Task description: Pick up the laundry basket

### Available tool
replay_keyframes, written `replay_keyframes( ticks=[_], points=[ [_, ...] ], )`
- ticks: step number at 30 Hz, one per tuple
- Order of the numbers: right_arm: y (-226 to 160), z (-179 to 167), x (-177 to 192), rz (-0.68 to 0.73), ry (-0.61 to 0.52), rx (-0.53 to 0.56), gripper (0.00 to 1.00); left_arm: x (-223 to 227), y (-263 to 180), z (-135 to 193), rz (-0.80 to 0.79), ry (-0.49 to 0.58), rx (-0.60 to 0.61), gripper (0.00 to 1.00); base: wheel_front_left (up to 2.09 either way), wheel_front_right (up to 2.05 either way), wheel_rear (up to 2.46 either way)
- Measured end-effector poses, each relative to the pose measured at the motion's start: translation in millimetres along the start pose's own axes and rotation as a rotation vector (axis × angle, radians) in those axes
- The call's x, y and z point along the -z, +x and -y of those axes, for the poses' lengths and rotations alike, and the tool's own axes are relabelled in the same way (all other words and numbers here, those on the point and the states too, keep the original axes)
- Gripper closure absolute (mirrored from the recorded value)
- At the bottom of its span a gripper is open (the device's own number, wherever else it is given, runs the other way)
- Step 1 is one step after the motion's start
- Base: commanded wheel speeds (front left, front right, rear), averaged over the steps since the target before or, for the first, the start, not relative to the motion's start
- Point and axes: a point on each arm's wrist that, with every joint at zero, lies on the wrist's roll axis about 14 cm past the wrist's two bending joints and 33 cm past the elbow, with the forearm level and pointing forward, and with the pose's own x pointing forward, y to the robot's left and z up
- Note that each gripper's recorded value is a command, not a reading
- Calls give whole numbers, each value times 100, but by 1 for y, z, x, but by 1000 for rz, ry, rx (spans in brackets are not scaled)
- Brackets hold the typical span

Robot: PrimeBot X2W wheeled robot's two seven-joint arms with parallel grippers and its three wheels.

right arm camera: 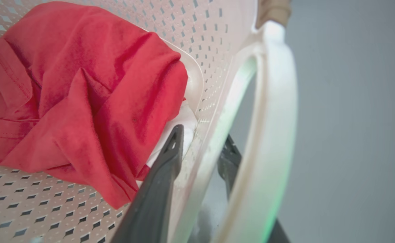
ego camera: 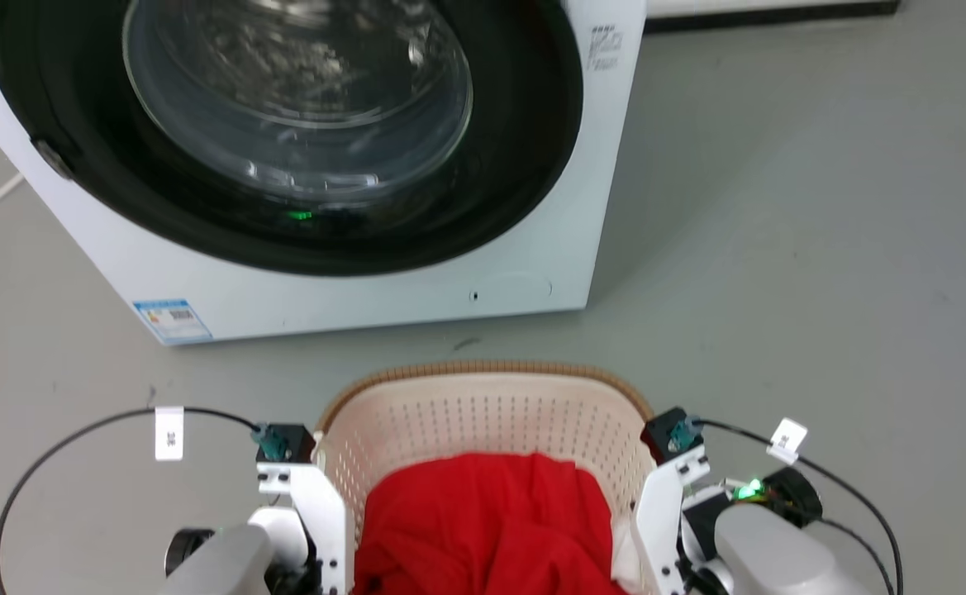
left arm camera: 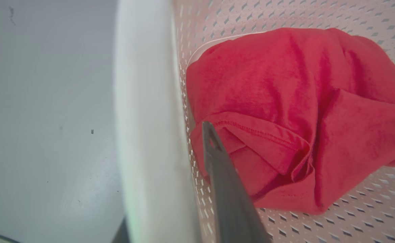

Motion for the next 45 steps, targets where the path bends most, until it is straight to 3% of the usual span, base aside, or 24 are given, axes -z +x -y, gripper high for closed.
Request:
replay_keyframes(
  ticks=[20,45],
  points=[
    [-35,-15,29,-39,32,-8,100,29,-30,17,-19,13,25,100,0,0,0],
    [-42,-20,51,-74,48,-17,100,43,-33,23,-39,31,37,100,0,0,0]
  ],
)
